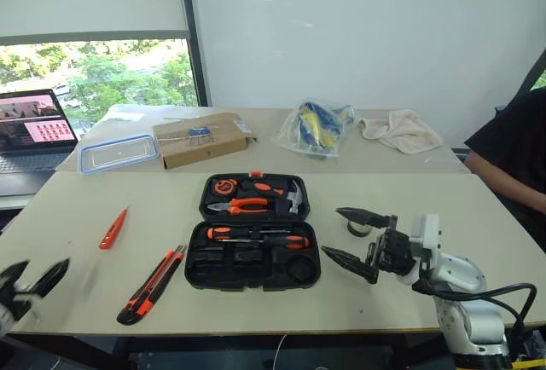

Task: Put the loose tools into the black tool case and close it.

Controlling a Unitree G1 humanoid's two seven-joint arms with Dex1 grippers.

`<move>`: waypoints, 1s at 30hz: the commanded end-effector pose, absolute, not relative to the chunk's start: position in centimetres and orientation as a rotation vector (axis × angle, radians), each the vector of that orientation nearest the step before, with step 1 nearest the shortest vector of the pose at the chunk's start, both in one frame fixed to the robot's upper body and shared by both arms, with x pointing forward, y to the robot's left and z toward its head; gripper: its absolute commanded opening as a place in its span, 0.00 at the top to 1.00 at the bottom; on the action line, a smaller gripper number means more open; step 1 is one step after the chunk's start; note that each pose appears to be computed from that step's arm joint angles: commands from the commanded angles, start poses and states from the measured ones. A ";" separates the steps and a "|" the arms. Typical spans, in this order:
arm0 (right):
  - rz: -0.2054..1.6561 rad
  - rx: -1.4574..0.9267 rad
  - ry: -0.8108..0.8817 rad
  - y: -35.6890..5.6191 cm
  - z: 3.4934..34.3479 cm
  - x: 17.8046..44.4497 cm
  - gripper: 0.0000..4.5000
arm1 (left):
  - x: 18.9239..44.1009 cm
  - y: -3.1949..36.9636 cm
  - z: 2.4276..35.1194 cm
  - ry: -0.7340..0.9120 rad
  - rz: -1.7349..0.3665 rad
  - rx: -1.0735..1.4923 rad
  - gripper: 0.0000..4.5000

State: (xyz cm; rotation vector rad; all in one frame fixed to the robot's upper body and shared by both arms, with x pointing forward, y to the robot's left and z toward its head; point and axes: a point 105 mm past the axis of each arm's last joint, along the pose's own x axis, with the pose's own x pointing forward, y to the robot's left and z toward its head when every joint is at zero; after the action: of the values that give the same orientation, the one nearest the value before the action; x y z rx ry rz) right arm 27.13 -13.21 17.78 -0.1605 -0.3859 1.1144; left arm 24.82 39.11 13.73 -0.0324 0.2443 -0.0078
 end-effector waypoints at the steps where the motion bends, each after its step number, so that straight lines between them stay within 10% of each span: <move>1: 1.134 -0.178 -0.444 -12.5 19.2 27.2 0.01 | 27.7 38.4 13.4 0.372 -0.006 -0.021 0.00; 9: 1.153 -0.197 -0.439 -12.0 19.0 27.2 0.01 | 31.3 38.5 10.8 0.585 0.046 -0.010 0.00; 20: 1.110 -0.232 -0.418 -13.3 18.9 26.4 0.00 | 31.7 37.7 12.3 0.512 -0.093 -0.012 0.88; 25: 1.085 -0.256 -0.393 -14.5 18.9 25.9 0.00 | 31.7 30.6 19.2 0.166 -0.633 0.134 0.88; 30: 1.083 -0.273 -0.357 -15.1 18.4 25.1 0.00 | 29.4 21.8 19.9 0.239 -1.130 0.307 0.88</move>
State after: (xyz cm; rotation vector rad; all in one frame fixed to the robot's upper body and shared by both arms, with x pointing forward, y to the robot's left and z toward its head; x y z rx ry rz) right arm 25.69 -14.88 17.21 -0.2464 -0.3087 1.0850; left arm 30.31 24.16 19.70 0.2569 0.2207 -0.9965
